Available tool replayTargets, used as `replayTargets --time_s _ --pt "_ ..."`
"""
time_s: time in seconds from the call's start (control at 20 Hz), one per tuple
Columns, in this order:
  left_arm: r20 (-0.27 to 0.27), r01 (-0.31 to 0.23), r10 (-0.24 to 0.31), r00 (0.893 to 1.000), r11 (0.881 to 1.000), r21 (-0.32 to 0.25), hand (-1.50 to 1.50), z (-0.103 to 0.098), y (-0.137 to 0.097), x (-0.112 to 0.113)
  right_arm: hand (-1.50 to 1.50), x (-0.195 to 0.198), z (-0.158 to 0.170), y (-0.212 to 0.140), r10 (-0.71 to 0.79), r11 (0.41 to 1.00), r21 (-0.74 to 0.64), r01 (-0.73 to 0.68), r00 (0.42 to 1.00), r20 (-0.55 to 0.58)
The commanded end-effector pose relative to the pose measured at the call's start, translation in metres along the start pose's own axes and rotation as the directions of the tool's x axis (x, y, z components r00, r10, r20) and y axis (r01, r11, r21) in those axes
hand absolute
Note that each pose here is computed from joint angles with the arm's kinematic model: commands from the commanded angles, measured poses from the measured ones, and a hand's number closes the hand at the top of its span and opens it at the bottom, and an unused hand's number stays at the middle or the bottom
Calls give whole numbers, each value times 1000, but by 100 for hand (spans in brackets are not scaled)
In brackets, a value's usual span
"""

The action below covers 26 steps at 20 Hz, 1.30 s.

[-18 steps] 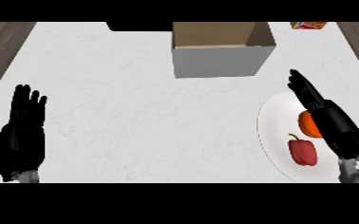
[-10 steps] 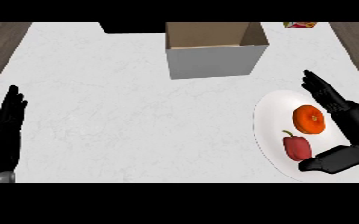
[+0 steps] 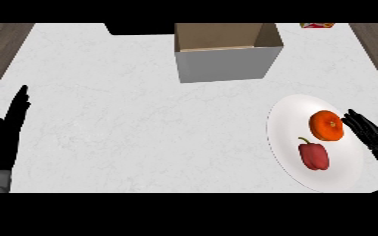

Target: Pick the bell pepper from the plate and place it in the cardboard box

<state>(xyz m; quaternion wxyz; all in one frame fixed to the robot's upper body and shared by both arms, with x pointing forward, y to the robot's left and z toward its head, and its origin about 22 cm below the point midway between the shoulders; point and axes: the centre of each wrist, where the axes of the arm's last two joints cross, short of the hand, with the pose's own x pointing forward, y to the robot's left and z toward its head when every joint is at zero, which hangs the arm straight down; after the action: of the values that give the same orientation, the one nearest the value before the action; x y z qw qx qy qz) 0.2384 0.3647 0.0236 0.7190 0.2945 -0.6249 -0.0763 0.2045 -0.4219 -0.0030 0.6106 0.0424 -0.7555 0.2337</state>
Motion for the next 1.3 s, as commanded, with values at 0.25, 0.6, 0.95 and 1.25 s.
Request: replayTargets --time_s 0.25,0.6,0.95,1.25 --pt "16 24 -23 1000 999 -41 0 -8 -22 2 -150 11 -1 -63 398 900 186 -394 917 14" --pt "5 19 -18 1000 999 -39 0 -9 -25 7 -150 35 -46 -79 555 758 436 -485 831 -39" --pt "3 24 -24 1000 999 -36 0 -26 -13 -3 -150 38 -84 -53 636 637 609 -472 769 -69" --pt "0 34 -34 999 999 -40 0 -20 -4 3 -150 22 -92 -30 697 585 642 -496 712 -85"
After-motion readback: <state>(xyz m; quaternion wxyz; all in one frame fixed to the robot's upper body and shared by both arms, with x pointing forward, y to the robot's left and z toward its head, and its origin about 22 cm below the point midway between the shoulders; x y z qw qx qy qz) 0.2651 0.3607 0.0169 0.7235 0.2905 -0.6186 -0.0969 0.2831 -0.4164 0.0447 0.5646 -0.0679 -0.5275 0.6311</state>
